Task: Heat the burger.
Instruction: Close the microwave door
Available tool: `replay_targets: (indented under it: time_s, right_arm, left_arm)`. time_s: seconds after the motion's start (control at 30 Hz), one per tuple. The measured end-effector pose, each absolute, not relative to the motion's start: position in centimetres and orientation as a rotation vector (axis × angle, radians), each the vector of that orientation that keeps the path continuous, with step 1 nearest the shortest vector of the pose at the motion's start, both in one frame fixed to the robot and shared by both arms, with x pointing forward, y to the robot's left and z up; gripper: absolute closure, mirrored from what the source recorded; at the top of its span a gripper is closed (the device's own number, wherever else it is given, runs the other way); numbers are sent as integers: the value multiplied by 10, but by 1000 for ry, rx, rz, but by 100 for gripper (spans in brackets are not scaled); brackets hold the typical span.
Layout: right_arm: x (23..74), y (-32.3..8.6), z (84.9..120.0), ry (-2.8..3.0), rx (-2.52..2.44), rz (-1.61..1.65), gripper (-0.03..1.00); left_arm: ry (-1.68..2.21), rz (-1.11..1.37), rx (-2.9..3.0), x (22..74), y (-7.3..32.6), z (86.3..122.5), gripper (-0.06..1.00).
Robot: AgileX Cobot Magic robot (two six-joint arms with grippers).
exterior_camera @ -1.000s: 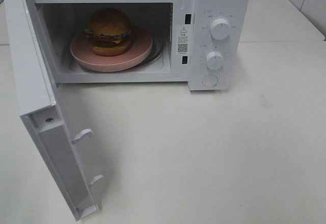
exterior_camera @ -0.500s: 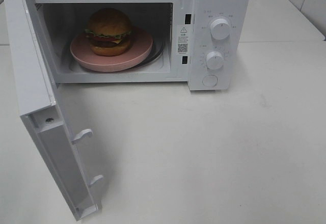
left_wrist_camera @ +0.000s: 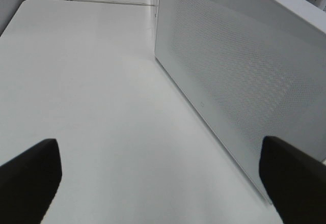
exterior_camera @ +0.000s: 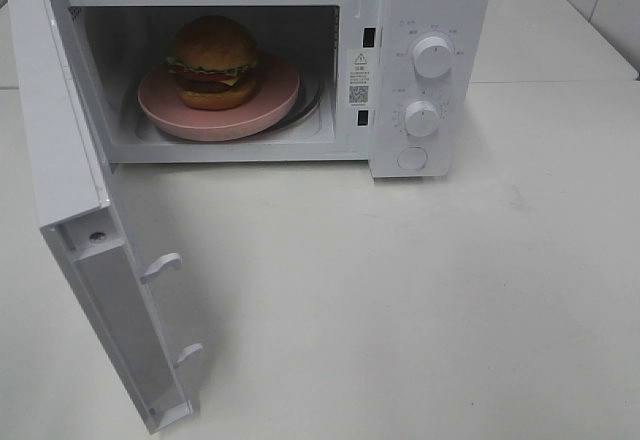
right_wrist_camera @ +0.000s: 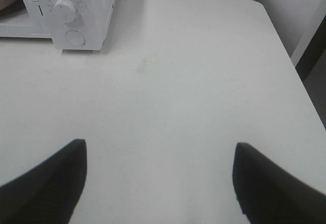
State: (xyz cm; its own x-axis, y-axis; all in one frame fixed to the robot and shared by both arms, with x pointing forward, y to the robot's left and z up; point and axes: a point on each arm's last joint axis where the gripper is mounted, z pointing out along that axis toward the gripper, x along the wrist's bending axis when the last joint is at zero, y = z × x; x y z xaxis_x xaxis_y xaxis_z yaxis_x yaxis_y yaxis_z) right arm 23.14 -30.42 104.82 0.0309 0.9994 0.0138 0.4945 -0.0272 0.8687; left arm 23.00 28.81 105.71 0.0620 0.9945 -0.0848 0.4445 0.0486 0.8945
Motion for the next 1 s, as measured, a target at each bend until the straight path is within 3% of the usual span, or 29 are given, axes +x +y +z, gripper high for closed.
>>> replay_targets:
  time_s: [1.0]
  right_arm:
    - [231,-304,1048,1548,1609,914,21]
  left_arm:
    - [1491,812,1508,230,286,1057,-3]
